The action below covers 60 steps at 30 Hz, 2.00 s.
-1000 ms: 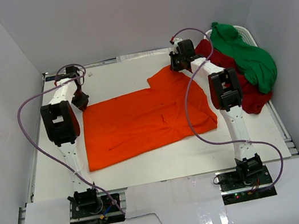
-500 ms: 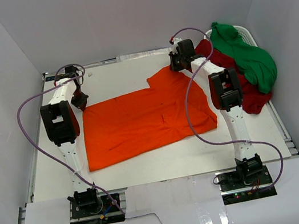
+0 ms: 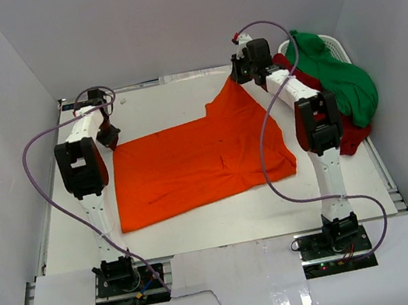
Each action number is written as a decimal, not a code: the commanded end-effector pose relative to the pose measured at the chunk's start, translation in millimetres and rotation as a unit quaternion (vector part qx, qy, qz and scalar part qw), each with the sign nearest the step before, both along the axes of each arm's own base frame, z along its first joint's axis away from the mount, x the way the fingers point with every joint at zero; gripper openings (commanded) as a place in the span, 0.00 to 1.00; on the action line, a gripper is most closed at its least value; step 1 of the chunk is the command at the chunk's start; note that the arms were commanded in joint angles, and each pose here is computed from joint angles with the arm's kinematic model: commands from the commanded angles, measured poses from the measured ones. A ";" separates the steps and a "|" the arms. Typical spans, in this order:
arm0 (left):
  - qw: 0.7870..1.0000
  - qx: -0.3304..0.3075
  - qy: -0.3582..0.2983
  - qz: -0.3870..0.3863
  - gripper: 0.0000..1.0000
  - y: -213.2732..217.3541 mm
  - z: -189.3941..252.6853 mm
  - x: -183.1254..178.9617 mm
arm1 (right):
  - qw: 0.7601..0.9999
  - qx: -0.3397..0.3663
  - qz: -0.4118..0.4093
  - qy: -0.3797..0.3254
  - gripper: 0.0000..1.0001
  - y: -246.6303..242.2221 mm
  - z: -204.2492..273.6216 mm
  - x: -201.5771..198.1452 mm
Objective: Fold and stack the t-shirts
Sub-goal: Grap the side of the flattened tshirt furthest away from the robot with both arms, then fold the other side of the tshirt into a rectangle
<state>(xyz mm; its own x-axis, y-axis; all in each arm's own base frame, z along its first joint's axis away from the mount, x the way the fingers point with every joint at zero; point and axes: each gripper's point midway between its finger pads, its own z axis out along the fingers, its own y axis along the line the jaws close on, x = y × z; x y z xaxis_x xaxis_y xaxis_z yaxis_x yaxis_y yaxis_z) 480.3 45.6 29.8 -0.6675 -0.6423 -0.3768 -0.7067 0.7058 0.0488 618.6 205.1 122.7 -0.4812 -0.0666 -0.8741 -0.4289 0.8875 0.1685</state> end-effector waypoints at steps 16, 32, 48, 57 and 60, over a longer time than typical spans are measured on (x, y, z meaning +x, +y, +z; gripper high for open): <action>0.998 0.015 -0.065 0.013 0.00 6.3 67.9 -34.7 | 0.998 0.025 0.010 -0.058 0.08 -15.8 60.2 -55.2; 0.997 0.014 -0.070 0.015 0.00 4.4 65.4 -63.5 | 0.997 0.032 0.021 -0.064 0.08 -25.8 78.0 -111.7; 0.996 0.012 -0.088 -0.012 0.00 -1.8 70.0 -69.4 | 0.998 0.024 0.003 -0.053 0.08 -43.1 77.8 -160.1; 0.990 0.019 -0.132 -0.054 0.00 -11.5 87.3 -60.4 | 0.999 0.023 0.002 -0.049 0.08 -48.0 76.7 -178.8; 0.988 0.014 -0.135 -0.067 0.00 -14.3 84.1 -63.0 | 0.999 0.022 0.000 -0.045 0.08 -49.9 73.7 -184.6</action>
<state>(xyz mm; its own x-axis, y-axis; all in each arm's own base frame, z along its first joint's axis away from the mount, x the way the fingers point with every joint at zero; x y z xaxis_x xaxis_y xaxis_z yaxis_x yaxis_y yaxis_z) 414.7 35.0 96.8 -0.6339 -0.5671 -0.5258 -0.6347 0.7700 -0.0652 437.2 160.5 182.9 -0.4329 -0.0373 -0.9007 -0.4530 0.8728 0.1816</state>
